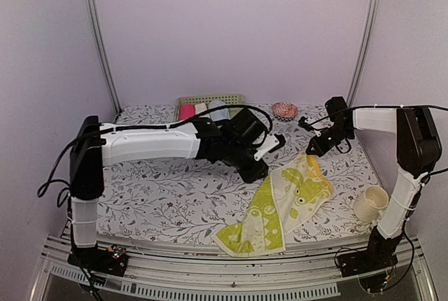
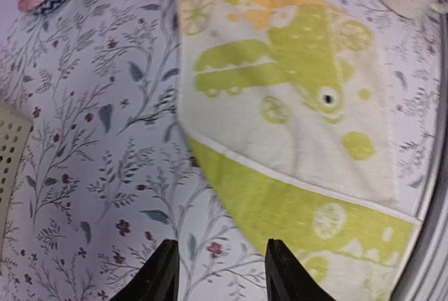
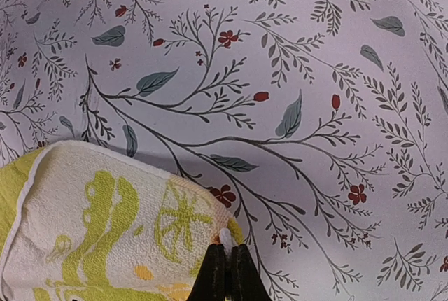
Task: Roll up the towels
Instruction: Flatten out the towel at the center of the board.
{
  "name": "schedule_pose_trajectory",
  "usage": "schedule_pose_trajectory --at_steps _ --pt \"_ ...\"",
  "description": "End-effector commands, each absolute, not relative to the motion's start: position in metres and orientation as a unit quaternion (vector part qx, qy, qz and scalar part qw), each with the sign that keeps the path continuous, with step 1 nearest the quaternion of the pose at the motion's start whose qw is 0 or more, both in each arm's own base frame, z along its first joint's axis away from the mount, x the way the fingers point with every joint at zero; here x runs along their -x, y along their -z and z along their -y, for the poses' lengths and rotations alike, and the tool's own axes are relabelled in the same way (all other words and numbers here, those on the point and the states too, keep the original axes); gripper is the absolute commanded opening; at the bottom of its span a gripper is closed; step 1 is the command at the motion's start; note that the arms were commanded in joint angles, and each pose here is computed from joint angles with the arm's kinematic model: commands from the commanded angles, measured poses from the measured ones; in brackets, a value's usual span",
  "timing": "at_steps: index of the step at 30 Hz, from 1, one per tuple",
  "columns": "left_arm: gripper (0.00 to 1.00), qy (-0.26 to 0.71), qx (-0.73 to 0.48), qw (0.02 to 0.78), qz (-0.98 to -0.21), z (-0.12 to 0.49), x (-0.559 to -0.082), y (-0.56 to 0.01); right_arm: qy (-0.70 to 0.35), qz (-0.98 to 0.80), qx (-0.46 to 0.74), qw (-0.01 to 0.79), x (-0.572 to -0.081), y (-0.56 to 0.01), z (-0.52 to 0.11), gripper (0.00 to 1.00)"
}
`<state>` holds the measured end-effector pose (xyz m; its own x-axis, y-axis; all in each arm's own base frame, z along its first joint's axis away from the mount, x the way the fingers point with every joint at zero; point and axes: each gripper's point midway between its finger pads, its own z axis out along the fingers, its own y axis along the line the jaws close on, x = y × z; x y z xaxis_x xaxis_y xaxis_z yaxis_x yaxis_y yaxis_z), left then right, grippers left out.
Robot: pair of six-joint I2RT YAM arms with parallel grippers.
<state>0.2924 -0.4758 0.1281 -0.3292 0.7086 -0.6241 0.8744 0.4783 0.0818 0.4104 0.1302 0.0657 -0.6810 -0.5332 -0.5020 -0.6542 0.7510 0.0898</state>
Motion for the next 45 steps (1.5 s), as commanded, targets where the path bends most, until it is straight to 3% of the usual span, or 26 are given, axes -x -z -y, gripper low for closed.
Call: schedule_pose_trajectory --at_steps 1,5,9,18,26,35,45 --pt "0.43 0.184 -0.554 0.308 -0.751 0.492 -0.201 -0.146 -0.124 -0.905 0.32 0.252 -0.416 -0.075 -0.128 0.02" --pt "0.42 0.205 -0.619 0.27 -0.709 0.494 -0.129 -0.122 -0.115 -0.906 0.322 0.248 -0.415 -0.07 -0.125 0.02" --pt "0.42 0.195 -0.639 0.221 -0.71 0.492 -0.107 -0.081 -0.093 -0.91 0.318 0.25 -0.42 -0.067 -0.118 0.02" --pt "0.44 0.174 -0.579 0.192 -0.773 0.476 -0.156 -0.023 -0.071 -0.917 0.302 0.251 -0.425 -0.066 -0.105 0.02" --pt "0.44 0.118 -0.51 0.246 -0.816 0.442 -0.266 -0.023 -0.069 -0.917 0.302 0.252 -0.425 -0.065 -0.103 0.02" --pt "0.47 0.167 -0.596 0.304 -0.724 0.475 -0.21 -0.073 -0.081 -0.914 0.306 0.253 -0.422 -0.068 -0.107 0.02" --pt "0.47 0.163 -0.581 0.222 -0.766 0.481 -0.194 -0.031 -0.091 -0.914 0.308 0.249 -0.42 -0.065 -0.11 0.02"
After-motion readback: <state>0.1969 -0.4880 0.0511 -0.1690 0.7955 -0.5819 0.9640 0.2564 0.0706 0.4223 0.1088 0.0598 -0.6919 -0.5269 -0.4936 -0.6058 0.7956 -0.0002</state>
